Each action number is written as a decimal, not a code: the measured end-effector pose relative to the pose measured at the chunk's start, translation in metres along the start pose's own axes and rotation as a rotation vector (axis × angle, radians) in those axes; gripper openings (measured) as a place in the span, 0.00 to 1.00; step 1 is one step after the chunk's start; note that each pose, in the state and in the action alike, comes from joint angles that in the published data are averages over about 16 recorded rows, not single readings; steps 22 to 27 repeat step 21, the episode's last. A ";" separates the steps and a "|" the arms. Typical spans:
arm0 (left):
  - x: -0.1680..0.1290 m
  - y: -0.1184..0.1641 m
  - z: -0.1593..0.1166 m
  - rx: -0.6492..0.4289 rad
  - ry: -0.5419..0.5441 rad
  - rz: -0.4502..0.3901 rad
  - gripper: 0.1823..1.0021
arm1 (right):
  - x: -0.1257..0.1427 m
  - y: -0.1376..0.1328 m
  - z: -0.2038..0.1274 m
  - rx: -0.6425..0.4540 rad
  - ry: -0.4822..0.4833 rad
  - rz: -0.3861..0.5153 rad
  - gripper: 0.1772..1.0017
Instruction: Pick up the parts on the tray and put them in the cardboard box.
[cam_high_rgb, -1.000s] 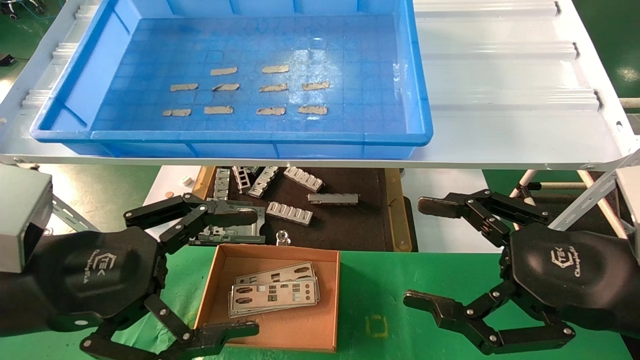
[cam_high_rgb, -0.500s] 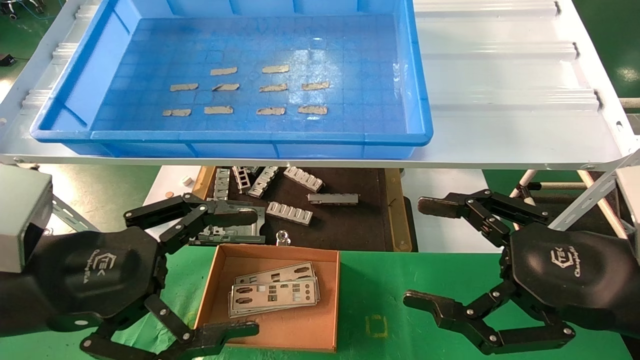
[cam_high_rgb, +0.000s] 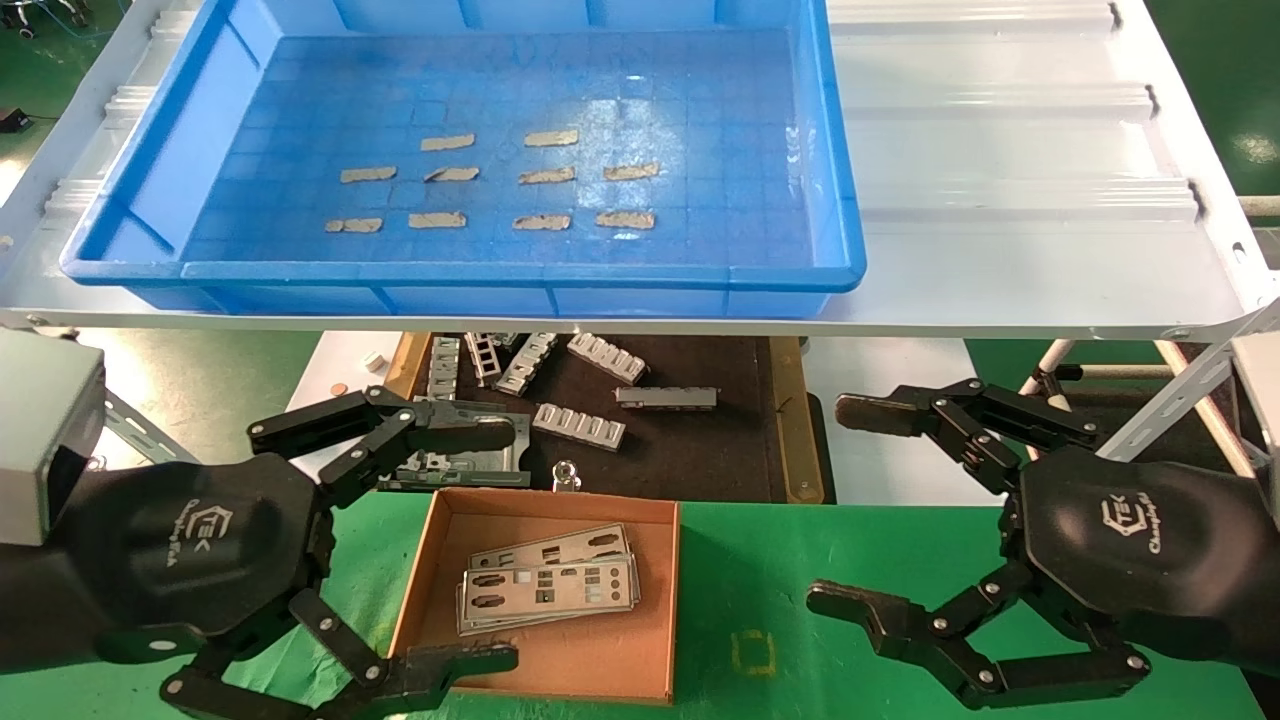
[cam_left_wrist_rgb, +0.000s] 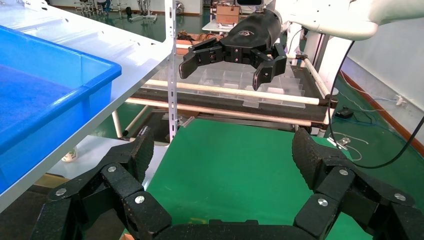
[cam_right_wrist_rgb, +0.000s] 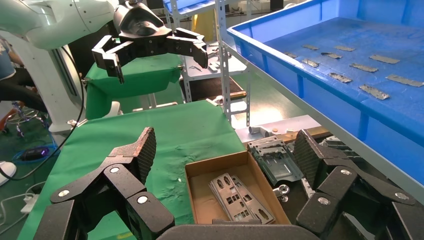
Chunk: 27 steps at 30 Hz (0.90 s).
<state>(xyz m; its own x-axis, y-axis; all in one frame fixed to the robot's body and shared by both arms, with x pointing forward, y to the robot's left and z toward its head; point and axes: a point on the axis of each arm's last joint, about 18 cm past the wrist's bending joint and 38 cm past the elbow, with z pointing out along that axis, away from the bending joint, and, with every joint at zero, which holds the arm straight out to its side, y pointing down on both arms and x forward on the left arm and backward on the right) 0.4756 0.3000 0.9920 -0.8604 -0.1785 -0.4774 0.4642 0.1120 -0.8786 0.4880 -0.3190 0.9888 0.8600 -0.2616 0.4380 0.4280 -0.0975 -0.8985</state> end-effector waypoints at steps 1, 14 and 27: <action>0.000 0.000 0.000 0.000 0.000 0.000 1.00 | 0.000 0.000 0.000 0.000 0.000 0.000 1.00; 0.000 0.000 0.000 0.000 0.000 0.000 1.00 | 0.000 0.000 0.000 0.000 0.000 0.000 1.00; 0.000 0.000 0.000 0.000 0.000 0.000 1.00 | 0.000 0.000 0.000 0.000 0.000 0.000 1.00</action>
